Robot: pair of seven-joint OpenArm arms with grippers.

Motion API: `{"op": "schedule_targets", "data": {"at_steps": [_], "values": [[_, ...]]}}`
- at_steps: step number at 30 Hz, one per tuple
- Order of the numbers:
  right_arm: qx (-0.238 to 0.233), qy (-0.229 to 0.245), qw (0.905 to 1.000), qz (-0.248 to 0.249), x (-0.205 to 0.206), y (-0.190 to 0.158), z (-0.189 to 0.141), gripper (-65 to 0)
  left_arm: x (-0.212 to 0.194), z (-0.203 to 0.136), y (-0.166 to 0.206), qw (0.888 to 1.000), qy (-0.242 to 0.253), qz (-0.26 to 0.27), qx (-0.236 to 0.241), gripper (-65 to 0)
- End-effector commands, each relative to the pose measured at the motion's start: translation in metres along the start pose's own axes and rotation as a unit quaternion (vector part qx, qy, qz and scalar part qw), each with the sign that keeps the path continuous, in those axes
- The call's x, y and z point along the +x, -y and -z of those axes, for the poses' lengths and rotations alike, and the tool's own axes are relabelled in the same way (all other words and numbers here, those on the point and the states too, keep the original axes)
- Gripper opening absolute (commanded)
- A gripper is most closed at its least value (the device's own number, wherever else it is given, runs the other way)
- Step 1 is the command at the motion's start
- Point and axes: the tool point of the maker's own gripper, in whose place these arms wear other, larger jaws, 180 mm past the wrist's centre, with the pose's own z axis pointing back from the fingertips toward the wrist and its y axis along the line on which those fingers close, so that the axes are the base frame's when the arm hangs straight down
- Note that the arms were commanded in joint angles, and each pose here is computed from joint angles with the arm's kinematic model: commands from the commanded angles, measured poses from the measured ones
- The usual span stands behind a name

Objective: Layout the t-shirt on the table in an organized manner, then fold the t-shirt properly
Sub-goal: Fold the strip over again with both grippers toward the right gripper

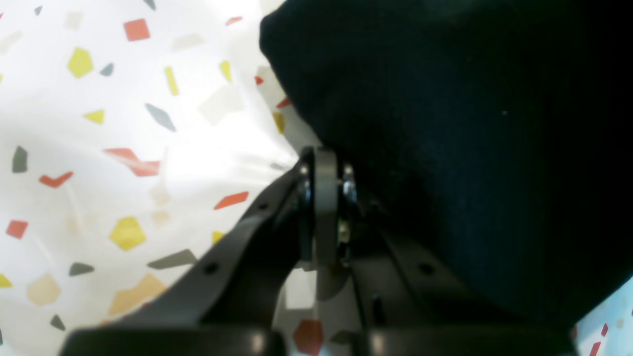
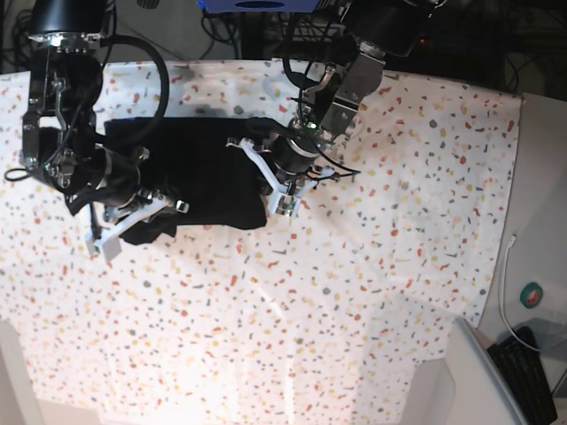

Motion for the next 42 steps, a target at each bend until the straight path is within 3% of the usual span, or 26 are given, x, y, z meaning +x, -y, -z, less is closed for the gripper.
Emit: {"op": "schedule_targets", "data": {"at_steps": [1,21,26,30,39,42], "values": [[0.014,0.009,0.9999,0.002,0.004,-0.011,-0.001,-65.0,-0.020,-0.002,0.016,0.999,-0.038,-0.007,-0.024,-65.0],[-0.007,-0.008,0.9983,0.057,-0.002,0.005,0.035,-65.0,-0.022,-0.003,0.016,0.999,-0.040,-0.006,-0.024,-65.0],[0.015,-0.017,0.9978,0.062,-0.009,-0.015,0.039,-65.0,-0.022,-0.003,0.017,0.999,-0.040,-0.005,-0.025,-65.0],[0.026,-0.033,0.9987,0.030,-0.020,-0.033,0.045,-65.0,-0.022,-0.003,0.017,0.999,-0.040,-0.005,-0.025,-65.0],[0.005,-0.019,0.9982,0.057,-0.017,-0.024,0.048,-65.0,-0.030,-0.006,0.006,0.999,-0.048,-0.005,-0.016,-65.0],[0.006,-0.021,0.9980,0.060,-0.019,-0.025,0.050,-65.0,-0.017,-0.012,0.006,0.999,-0.028,-0.003,-0.017,-65.0]]}}
